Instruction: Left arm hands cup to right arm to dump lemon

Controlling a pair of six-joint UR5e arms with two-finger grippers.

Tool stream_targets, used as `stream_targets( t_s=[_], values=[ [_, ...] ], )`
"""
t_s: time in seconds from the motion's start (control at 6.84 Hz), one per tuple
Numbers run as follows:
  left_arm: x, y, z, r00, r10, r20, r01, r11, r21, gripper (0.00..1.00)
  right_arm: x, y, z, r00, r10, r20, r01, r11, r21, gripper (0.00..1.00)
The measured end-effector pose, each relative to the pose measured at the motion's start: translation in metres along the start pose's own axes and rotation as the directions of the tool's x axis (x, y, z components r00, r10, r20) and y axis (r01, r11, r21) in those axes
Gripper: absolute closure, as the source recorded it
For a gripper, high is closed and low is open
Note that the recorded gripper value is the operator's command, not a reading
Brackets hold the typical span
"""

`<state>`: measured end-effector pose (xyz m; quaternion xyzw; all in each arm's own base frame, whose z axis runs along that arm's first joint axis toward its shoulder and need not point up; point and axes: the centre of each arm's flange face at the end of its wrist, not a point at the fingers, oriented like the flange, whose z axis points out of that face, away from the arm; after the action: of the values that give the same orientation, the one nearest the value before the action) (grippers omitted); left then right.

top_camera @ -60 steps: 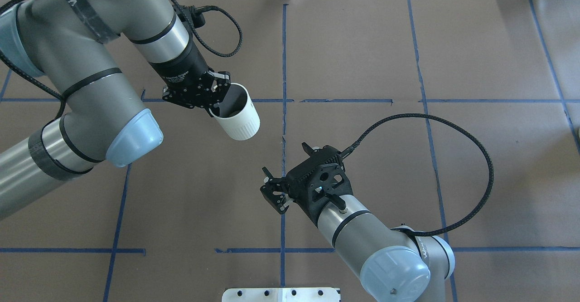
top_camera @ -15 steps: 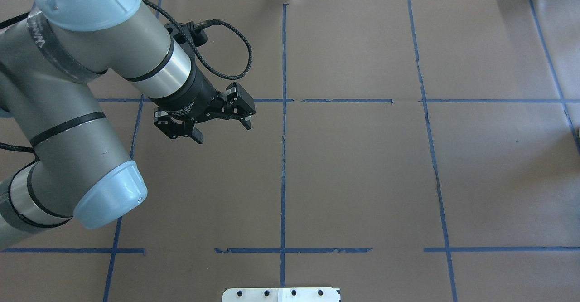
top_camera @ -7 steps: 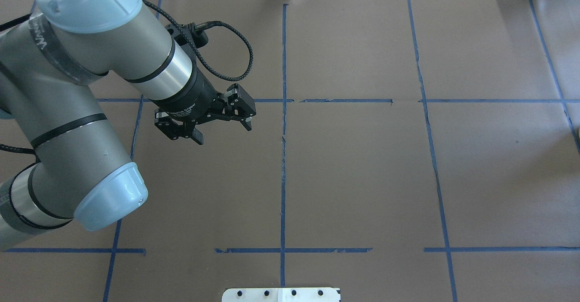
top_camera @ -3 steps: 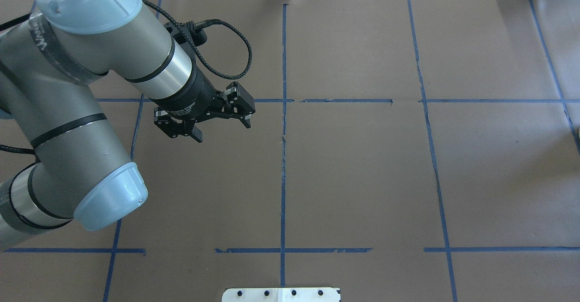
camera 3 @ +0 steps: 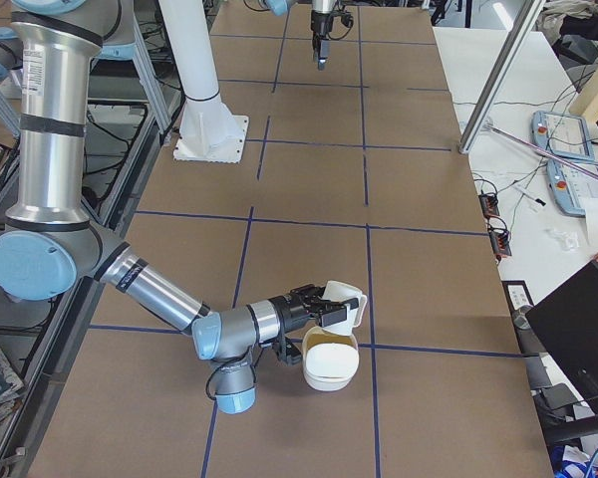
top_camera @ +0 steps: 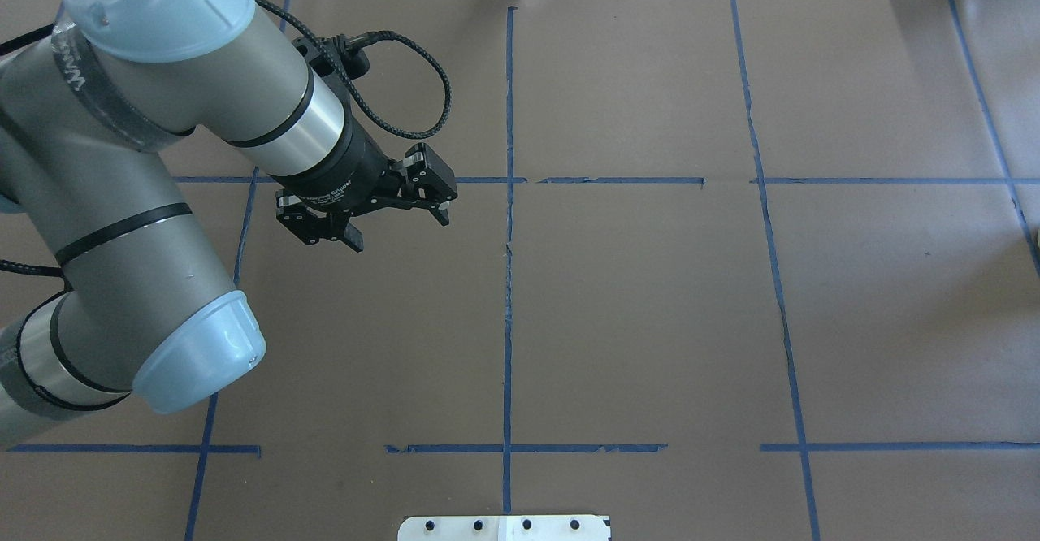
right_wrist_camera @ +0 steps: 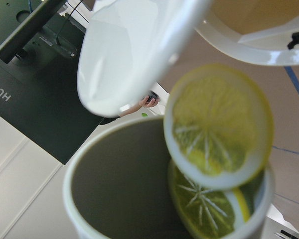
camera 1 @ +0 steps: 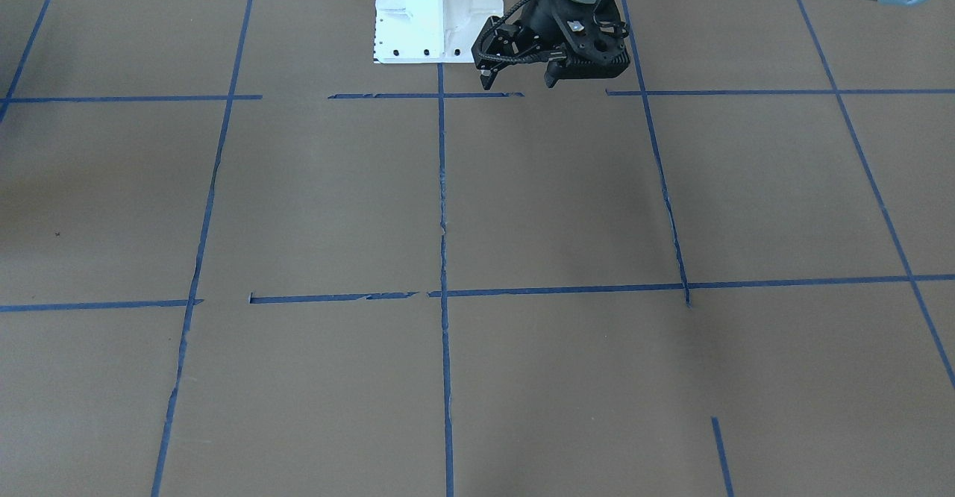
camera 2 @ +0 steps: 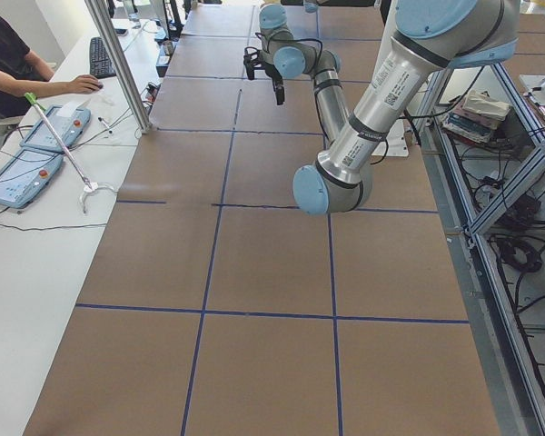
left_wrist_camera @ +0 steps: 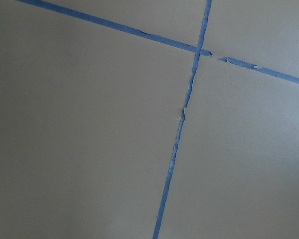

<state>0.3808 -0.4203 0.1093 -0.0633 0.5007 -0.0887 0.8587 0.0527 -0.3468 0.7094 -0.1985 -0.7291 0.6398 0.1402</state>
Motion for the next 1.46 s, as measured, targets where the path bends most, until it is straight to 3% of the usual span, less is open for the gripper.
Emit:
stream_targets(
  t_s=[0.29,0.88,1.17,1.32,1.46],
  values=[
    [0.000,-0.002,0.000,1.000,-0.004,0.003,0.004,1.000,0.016,0.00,-0.003,0.006,-0.007,0.996,0.089,0.005,-0.089,0.995,-0.037,0.95],
    [0.000,0.000,0.003,1.000,-0.002,0.008,0.002,1.000,0.028,0.00,-0.003,0.050,0.020,0.997,0.059,-0.058,-0.064,0.994,-0.088,1.00],
    [0.000,0.000,0.003,1.000,-0.002,0.009,0.002,1.000,0.027,0.00,-0.003,0.093,0.055,0.991,-0.072,-0.112,0.067,0.997,-0.048,1.00],
    [0.000,0.000,0.004,1.000,-0.002,0.009,0.002,1.000,0.027,0.00,0.000,0.111,0.073,0.975,-0.176,-0.136,0.174,0.984,-0.026,0.99],
    [0.000,0.000,0.004,1.000,-0.002,0.009,0.002,1.000,0.026,0.00,0.006,0.122,0.095,0.941,-0.295,-0.162,0.296,0.955,-0.021,0.99]
  ],
)
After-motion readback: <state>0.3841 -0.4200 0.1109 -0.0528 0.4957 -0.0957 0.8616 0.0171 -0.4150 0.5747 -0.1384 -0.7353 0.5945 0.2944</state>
